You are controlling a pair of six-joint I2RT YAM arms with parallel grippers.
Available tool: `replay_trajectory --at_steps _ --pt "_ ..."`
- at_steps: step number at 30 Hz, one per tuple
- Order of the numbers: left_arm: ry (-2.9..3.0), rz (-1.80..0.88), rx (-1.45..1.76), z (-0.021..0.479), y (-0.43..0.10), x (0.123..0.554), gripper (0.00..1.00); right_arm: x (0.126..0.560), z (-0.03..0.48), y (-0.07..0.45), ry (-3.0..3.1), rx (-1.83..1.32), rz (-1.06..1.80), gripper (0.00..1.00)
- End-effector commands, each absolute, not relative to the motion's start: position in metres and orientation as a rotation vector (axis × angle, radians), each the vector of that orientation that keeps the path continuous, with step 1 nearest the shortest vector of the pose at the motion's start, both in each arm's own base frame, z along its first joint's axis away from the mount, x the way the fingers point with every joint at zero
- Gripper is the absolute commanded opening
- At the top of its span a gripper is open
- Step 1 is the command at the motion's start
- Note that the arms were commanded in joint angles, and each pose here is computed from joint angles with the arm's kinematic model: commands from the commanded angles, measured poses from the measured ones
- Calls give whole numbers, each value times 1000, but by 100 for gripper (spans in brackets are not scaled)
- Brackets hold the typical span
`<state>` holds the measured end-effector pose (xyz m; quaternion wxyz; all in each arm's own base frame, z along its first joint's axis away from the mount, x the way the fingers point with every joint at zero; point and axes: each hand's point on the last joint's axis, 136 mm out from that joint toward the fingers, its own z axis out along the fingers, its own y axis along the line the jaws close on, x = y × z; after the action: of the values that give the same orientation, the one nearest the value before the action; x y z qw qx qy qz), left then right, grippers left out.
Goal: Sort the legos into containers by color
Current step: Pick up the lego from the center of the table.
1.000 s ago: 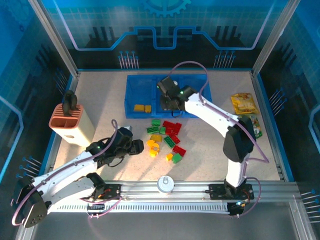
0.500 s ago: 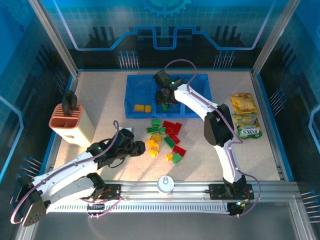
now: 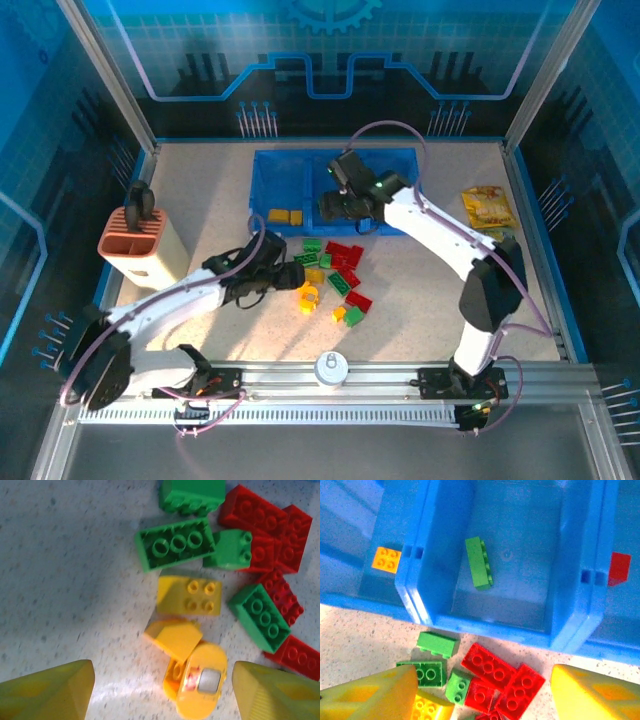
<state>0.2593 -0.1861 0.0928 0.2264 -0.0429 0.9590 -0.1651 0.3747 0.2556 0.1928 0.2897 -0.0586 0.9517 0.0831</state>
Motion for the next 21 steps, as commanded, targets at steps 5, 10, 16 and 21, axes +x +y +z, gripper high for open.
replay_trajectory --at_steps 5,10,16,21 --pt "2711 -383 -84 83 -208 301 83 347 178 232 2544 -80 220 73" --pt "2744 -261 -116 72 -208 320 83 334 169 218 2552 -40 220 73" --pt "2774 -201 -129 59 -211 330 81 324 165 207 2547 0 235 73" --pt "2791 -127 -139 49 -209 336 78 315 163 195 2538 36 240 73"
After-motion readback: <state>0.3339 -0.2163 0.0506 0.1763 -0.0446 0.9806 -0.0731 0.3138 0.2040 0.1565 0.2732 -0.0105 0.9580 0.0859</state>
